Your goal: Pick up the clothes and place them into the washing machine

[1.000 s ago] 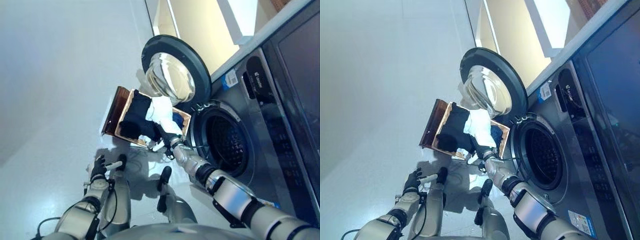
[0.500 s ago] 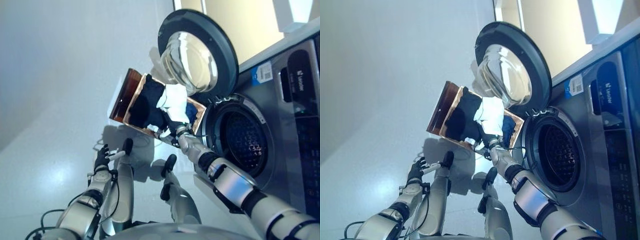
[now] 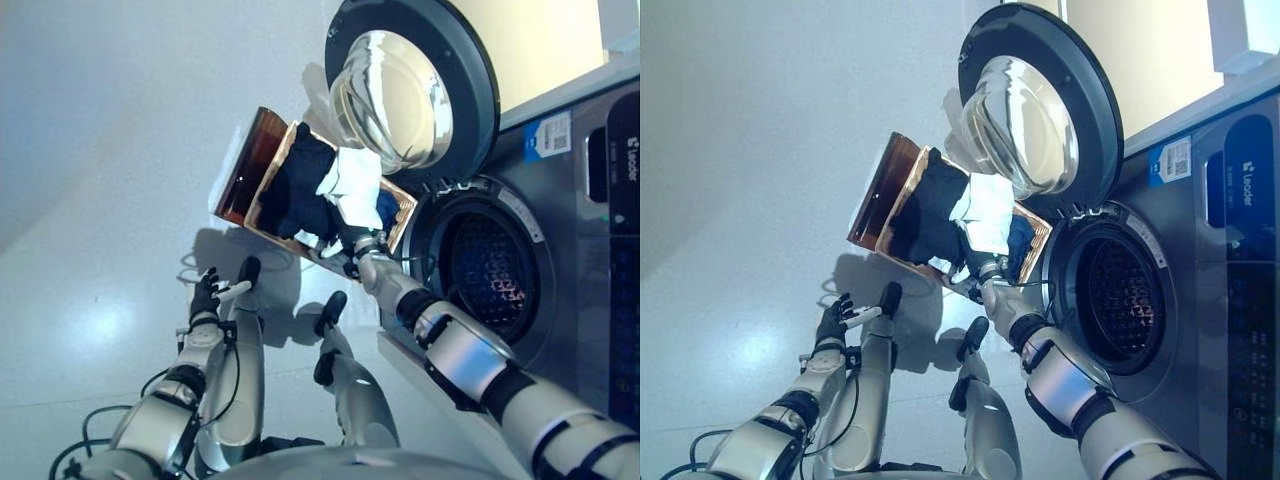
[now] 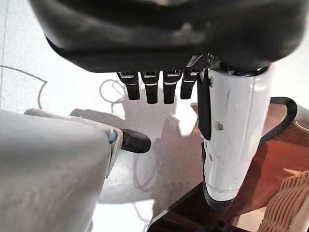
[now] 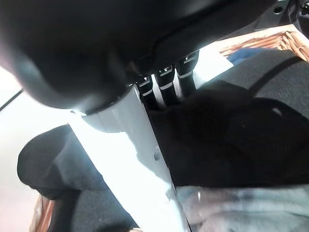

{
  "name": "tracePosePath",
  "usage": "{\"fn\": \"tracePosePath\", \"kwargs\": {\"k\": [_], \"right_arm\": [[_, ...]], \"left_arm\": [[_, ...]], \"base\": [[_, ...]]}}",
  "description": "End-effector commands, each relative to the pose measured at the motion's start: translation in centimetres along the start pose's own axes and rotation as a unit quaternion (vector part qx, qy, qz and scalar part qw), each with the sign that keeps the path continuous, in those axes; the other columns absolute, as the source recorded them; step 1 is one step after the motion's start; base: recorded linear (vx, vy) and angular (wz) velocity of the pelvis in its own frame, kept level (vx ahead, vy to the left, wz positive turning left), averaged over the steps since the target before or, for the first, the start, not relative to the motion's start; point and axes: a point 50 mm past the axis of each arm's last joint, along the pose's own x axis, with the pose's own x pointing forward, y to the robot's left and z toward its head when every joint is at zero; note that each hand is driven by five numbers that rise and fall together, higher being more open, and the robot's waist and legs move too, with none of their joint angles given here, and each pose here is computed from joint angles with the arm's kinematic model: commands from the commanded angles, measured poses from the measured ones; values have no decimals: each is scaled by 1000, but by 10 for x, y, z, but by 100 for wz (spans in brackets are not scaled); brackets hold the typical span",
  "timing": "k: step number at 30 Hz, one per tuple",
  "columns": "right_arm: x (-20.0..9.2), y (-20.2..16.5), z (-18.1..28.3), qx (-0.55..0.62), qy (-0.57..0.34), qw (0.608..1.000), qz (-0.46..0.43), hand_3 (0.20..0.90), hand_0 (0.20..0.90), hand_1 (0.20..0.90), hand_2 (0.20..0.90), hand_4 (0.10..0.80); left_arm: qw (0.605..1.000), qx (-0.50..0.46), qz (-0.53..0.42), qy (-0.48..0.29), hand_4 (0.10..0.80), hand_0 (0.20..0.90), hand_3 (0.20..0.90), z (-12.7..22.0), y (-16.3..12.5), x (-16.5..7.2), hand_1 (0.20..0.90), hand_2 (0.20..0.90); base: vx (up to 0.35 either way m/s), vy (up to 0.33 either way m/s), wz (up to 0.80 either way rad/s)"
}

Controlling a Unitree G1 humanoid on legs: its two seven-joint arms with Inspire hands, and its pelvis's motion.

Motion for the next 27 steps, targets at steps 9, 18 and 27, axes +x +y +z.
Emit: {"fn": "tracePosePath", "kwargs": {"k": [9, 18, 27], "right_arm": [[14, -46, -27, -17, 48, 996, -74, 200, 200, 200, 200, 300], [15, -50, -23, -5, 36, 996, -87, 200, 200, 200, 200, 300], [13, -53, -23, 10, 24, 995, -100, 200, 200, 200, 200, 300]], "left_arm": [[999, -6, -23, -39, 800, 900, 900, 8, -14, -5, 900, 900], [1000, 0, -16, -18, 800, 900, 900, -1, -11, -5, 900, 900], [1000, 9, -12, -14, 800, 900, 900, -4, -9, -5, 900, 900]], "base": [[4, 2, 2], [1, -1, -1], [0, 6, -8]]}}
